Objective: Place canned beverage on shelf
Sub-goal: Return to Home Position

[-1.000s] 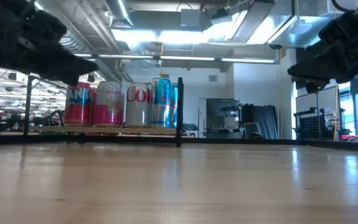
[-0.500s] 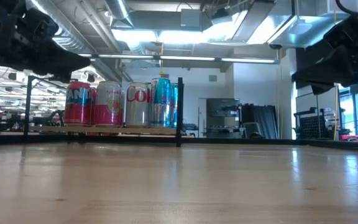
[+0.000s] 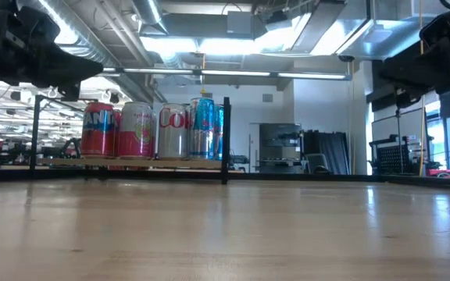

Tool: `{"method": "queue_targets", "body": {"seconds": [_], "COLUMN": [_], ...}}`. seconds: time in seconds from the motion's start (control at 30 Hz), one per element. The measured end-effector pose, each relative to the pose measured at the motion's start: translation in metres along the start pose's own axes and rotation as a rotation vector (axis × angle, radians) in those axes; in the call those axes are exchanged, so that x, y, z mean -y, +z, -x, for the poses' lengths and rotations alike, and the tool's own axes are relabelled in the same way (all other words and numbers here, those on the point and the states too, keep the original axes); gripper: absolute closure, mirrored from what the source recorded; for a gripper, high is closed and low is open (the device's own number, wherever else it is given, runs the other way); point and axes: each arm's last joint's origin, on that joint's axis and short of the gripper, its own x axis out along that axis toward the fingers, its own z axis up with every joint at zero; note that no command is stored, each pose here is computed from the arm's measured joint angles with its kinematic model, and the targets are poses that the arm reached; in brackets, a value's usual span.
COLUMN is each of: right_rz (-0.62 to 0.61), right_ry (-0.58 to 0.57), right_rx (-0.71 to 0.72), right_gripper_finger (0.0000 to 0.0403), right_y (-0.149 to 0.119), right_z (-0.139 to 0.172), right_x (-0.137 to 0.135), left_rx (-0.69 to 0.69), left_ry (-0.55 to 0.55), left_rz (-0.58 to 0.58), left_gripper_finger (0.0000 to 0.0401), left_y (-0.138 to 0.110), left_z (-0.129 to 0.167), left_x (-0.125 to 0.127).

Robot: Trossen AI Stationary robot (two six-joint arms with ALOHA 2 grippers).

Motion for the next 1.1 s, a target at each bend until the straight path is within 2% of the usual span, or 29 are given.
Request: {"method": "queue_targets", "body": {"seconds": [0.17, 0.3, 1.1], "right_rz": [0.044, 0.045, 0.05], "right_ry": [-0.021, -0.027, -0.028], "right_rx": [0.036, 0.033, 0.005], "right_gripper_finger": [0.0375, 0.0375, 0.0375], "right_y": [0.0032, 0.0028, 0.0001], "right_z": [-0.0004, -0.0002, -0.0003], "right_x": [0.0003, 0.0005, 0.0008], "left_rx": [-0.003, -0.006, -0.005], "left_ry": [-0.016, -0.001, 0.002], "left_rz": [-0.028, 0.021, 0.025], "left_gripper_finger": [0.0401, 0.0401, 0.0401], "left_y": [-0.0003, -0.0005, -0.0004], "left_z": [0.0001, -0.0003, -0.0003], "left_x": [0.0004, 0.0, -0.0001]}}
